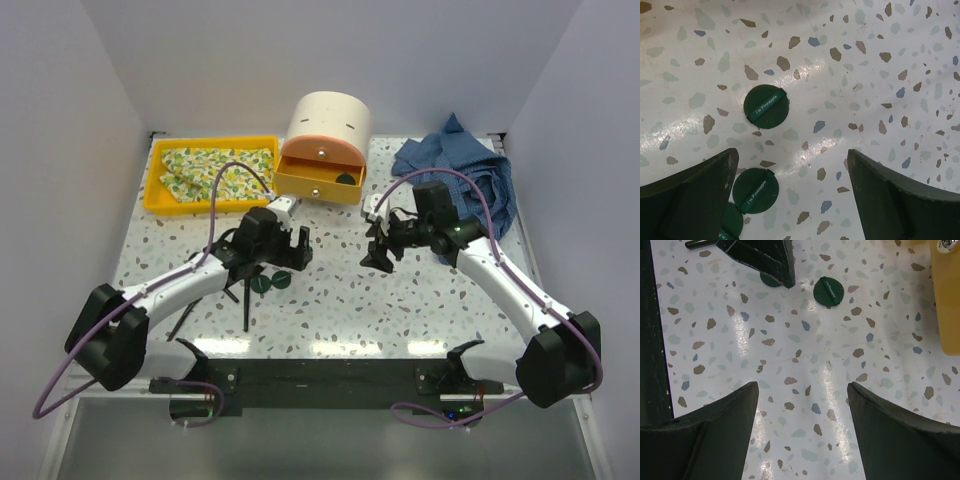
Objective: Organize the makeup
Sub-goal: Pick up the makeup tool from the center of the board.
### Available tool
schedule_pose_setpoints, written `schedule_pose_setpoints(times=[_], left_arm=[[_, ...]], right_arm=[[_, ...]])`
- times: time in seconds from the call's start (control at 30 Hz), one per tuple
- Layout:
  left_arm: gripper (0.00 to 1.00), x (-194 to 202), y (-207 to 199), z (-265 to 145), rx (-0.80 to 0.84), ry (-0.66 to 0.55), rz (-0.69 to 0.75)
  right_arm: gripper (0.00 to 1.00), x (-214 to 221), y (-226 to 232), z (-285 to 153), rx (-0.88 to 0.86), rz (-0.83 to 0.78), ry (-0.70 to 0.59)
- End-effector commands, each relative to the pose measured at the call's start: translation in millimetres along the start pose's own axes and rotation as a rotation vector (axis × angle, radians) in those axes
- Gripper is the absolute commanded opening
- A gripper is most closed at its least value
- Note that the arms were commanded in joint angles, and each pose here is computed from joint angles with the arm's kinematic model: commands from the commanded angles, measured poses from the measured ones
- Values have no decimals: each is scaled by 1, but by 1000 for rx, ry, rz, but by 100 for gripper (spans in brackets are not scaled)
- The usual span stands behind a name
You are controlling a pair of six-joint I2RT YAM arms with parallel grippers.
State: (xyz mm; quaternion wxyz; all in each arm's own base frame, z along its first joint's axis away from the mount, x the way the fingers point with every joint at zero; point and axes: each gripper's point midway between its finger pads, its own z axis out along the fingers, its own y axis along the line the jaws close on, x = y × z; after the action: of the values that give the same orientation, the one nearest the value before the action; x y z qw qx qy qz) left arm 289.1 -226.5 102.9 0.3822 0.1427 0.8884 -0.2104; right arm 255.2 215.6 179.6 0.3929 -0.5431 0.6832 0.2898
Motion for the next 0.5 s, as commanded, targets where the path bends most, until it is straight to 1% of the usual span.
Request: schedule_pose_setpoints(times=[0.0, 0.1, 0.13, 0.3, 0.33, 0.4, 0.47], left_arm=[[94, -38, -8, 9, -14, -112, 25], [92, -38, -8, 16, -33, -102, 38], [91, -49, -12, 18, -24, -137, 42], [84, -40, -7, 35, -77, -94, 71], [81, -39, -6, 37, -85, -91, 75], [77, -35, 0, 41, -119, -82, 76], [68, -30, 5, 46, -145, -70, 78]], right_arm=[[76, -10, 2, -3, -6, -20, -44], [76, -10, 1, -4, -4, -22, -47], [76, -10, 2, -4, -5, -24, -48], [76, -9, 0, -7, 4, -21, -51], [76, -10, -1, -8, 8, -23, -52], [76, -10, -1, -8, 10, -23, -54], [76, -10, -1, -8, 4, -22, -57]])
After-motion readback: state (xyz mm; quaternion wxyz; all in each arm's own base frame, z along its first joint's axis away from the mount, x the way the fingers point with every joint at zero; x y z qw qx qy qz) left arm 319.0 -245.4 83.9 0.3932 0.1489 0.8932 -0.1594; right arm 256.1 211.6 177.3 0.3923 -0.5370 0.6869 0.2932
